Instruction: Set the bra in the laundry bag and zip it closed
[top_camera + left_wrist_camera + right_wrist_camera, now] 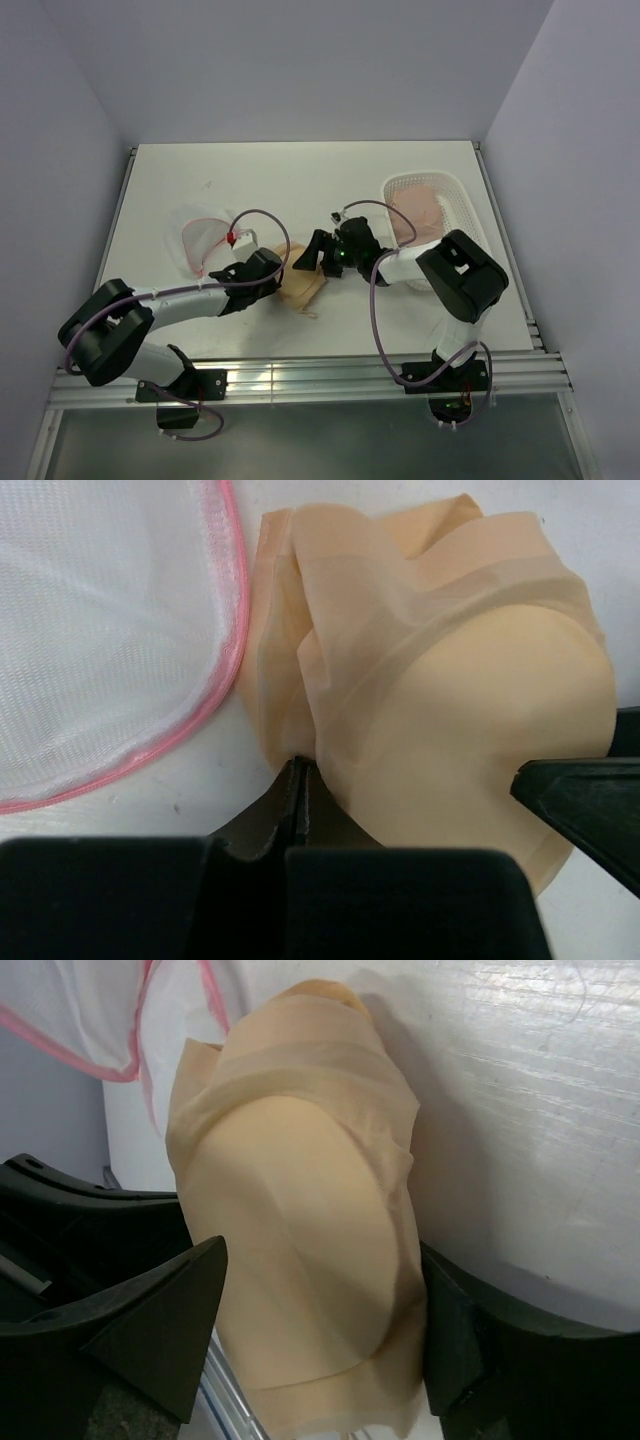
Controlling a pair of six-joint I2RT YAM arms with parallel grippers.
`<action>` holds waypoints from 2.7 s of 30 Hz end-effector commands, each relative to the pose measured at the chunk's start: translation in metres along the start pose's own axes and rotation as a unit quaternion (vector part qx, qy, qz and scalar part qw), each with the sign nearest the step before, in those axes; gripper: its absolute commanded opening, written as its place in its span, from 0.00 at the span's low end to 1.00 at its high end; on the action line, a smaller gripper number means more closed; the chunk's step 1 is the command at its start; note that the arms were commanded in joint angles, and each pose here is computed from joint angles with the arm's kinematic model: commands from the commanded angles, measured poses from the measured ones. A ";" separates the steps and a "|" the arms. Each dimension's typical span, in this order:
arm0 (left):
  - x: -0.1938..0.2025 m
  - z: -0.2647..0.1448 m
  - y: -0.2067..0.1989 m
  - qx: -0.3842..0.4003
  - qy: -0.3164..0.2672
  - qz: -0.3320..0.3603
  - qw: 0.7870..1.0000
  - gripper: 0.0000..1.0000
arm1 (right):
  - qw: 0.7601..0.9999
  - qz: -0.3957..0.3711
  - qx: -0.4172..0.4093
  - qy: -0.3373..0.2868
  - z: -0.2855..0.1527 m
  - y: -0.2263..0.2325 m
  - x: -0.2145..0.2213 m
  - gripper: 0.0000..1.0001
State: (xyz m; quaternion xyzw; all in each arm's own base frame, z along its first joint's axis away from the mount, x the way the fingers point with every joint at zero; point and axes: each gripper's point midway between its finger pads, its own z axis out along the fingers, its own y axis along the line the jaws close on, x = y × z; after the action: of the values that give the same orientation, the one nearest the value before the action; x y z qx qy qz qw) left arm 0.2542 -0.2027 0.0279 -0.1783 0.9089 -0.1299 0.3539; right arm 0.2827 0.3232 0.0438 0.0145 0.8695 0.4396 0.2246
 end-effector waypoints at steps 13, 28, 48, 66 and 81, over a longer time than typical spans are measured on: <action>-0.011 0.001 -0.025 0.032 -0.004 0.002 0.999 0.00 | 0.998 0.018 -0.061 -0.011 -0.005 0.030 -0.005 0.25; -0.100 -0.079 0.002 -0.033 -0.115 0.035 0.992 0.44 | 0.998 0.015 -0.052 -0.027 -0.021 0.042 -0.018 0.02; -0.214 -0.113 0.093 -0.324 -0.192 0.070 0.924 0.58 | 0.992 -0.023 -0.117 -0.041 -0.085 0.128 -0.051 0.00; -0.241 -0.070 0.100 -0.227 -0.112 0.132 0.958 0.72 | 0.988 -0.018 -0.143 -0.052 -0.110 0.135 -0.042 0.00; -0.224 -0.045 0.119 -0.265 -0.058 0.139 0.953 0.56 | 0.989 -0.014 -0.133 -0.066 -0.123 0.123 -0.045 0.00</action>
State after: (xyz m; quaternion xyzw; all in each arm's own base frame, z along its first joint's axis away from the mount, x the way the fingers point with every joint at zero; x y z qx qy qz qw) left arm 0.3471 -0.0040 0.1465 -0.1348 0.9102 0.1643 0.3555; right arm 0.2541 0.2982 0.2031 0.0111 0.8014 0.5333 0.2705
